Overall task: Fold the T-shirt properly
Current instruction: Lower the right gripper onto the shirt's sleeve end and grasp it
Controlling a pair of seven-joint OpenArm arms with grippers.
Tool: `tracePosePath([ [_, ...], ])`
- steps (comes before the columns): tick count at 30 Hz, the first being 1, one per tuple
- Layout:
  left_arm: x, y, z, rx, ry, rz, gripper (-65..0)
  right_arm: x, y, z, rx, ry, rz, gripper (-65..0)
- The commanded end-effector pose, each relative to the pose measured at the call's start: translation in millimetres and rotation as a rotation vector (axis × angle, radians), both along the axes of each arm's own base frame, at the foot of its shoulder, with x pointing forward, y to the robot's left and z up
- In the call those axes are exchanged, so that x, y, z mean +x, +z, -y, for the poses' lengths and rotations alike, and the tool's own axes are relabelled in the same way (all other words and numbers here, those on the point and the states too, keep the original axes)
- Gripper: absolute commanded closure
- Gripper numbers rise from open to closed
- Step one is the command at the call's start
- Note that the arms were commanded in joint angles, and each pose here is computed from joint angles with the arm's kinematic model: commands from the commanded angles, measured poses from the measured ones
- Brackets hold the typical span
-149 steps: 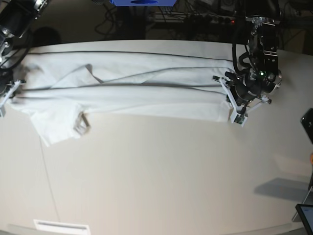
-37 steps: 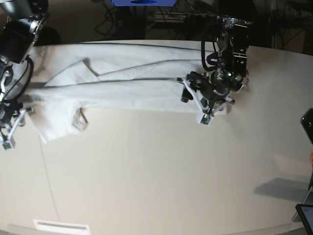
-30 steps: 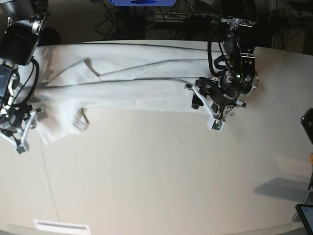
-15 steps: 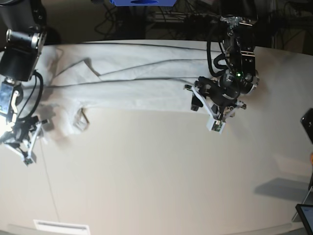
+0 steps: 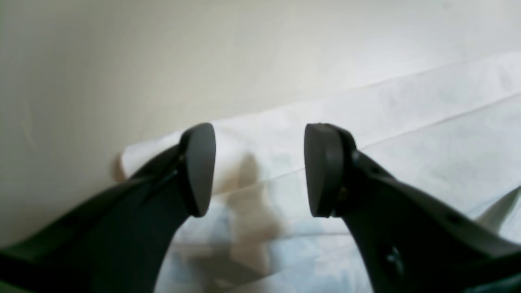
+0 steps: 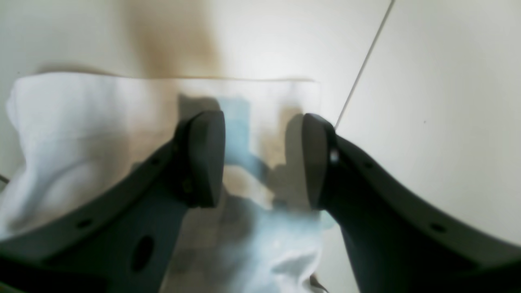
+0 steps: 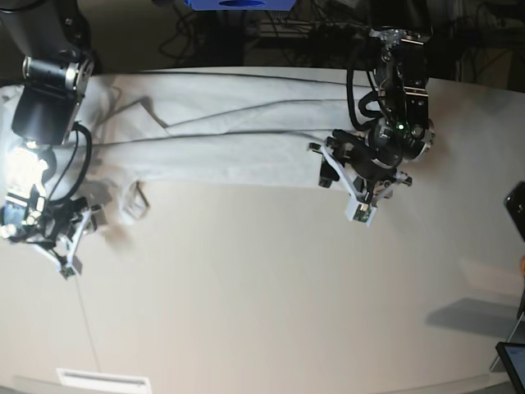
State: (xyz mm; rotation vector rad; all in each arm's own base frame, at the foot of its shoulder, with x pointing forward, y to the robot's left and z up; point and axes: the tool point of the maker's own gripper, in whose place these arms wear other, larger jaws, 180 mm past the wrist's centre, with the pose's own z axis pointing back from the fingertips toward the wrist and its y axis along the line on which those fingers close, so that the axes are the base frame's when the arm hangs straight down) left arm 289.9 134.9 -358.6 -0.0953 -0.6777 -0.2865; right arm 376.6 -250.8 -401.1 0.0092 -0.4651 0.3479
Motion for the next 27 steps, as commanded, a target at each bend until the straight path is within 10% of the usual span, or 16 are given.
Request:
tracePosePath([
  [1, 7.8, 11.1, -0.8, -0.004, 0.004, 0.045, -33.9, 15.0, 14.4, 5.2, 0.001, -0.007, 0.048, -29.9],
  [10, 7.8, 10.7, -1.9, -0.002, 0.005, 0.044, -33.9, 7.9, -13.5, -2.1, 0.069, -0.018, 0.007, -28.7],
  [16, 8.3, 11.1, -2.1, -0.001, 0.005, 0.045, -33.9, 6.4, -15.0, -1.7, 0.067, -0.018, -0.002, 0.0],
  [27, 15.6, 16.6, -3.3, 0.002, 0.008, 0.064, -33.9, 5.5, 45.2, 19.9, -0.116, -0.010, 0.065, 0.0],
])
